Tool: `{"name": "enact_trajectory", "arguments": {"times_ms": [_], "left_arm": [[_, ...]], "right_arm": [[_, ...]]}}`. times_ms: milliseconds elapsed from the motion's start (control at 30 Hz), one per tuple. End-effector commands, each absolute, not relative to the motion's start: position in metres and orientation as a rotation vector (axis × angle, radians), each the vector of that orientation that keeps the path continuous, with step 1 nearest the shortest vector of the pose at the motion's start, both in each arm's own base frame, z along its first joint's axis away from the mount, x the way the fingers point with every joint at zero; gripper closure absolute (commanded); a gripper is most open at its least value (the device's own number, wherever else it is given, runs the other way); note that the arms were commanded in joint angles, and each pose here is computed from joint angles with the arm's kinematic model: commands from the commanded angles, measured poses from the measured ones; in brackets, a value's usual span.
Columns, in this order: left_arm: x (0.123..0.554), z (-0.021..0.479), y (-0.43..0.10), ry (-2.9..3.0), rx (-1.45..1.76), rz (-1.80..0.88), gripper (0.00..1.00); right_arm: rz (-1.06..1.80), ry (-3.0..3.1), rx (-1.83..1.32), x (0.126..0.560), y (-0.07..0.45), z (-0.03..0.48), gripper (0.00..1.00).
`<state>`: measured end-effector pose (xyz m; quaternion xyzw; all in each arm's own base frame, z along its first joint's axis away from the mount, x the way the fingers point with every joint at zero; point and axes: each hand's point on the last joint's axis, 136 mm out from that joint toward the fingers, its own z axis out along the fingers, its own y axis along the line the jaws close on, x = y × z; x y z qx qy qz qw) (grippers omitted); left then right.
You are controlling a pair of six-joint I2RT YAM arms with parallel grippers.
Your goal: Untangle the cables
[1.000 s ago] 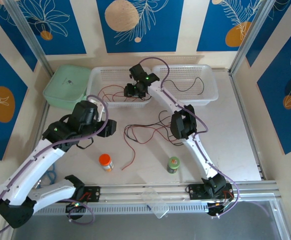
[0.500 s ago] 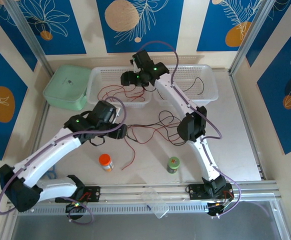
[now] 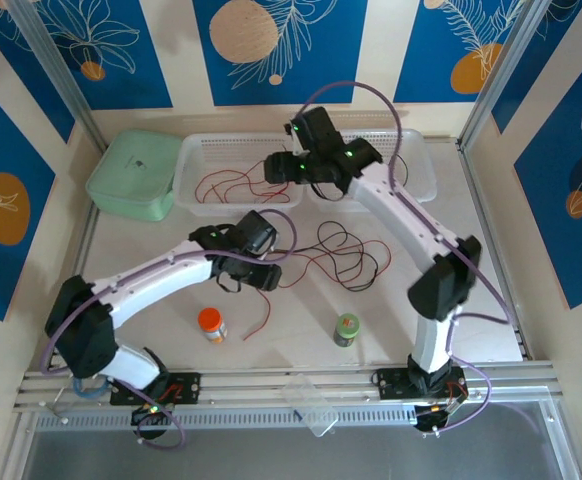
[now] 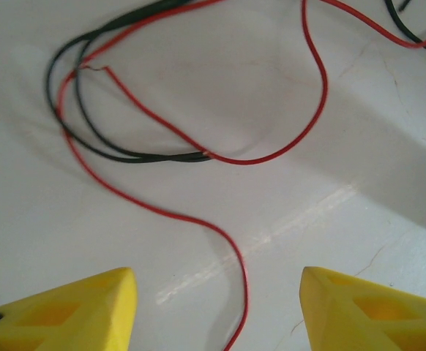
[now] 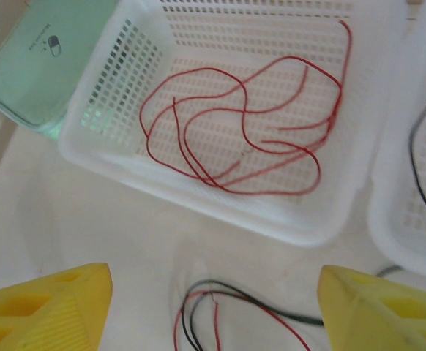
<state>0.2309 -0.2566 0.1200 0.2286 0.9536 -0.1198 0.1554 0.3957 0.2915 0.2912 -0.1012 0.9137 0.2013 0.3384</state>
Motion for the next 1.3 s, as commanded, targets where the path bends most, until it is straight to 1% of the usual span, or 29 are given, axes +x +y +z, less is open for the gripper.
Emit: {"name": "enact_trajectory", "arguments": {"times_ms": [0, 167, 300, 433, 533, 567, 600, 833, 967, 1267], "left_arm": [[0.235, 0.121, -0.284, 2.693, 0.728, -0.415, 0.4], [0.25, 0.097, -0.275, 2.733, 0.667, -0.247, 0.42], [0.27, 0.081, -0.264, 2.76, 0.581, -0.106, 0.48], [0.288, 0.068, -0.249, 2.789, 0.469, -0.016, 0.63], [0.297, 0.062, -0.237, 2.792, 0.386, 0.004, 0.73], [0.3, 0.061, -0.234, 2.79, 0.364, 0.007, 0.78], [0.302, 0.06, -0.231, 2.788, 0.342, 0.008, 0.81], [0.315, 0.052, -0.218, 2.783, 0.258, 0.014, 0.85], [0.319, 0.043, -0.209, 2.788, 0.215, 0.028, 0.85], [0.322, 0.026, -0.206, 2.813, 0.207, 0.031, 0.84]], "right_arm": [[0.534, 2.285, -0.177, 0.387, 0.266, 0.315, 0.25], [0.54, 2.3, -0.102, 0.359, 0.23, 0.304, 0.26], [0.53, 2.322, -0.051, 0.339, 0.208, 0.29, 0.27], [0.519, 2.341, -0.004, 0.324, 0.189, 0.278, 0.27], [0.512, 2.346, 0.023, 0.317, 0.178, 0.272, 0.27], [0.511, 2.347, 0.03, 0.315, 0.175, 0.272, 0.27], [0.509, 2.347, 0.036, 0.314, 0.173, 0.271, 0.27], [0.519, 2.358, 0.049, 0.312, 0.17, 0.265, 0.28], [0.521, 2.361, 0.046, 0.311, 0.17, 0.265, 0.28], [0.522, 2.372, 0.048, 0.31, 0.17, 0.261, 0.28]]}}
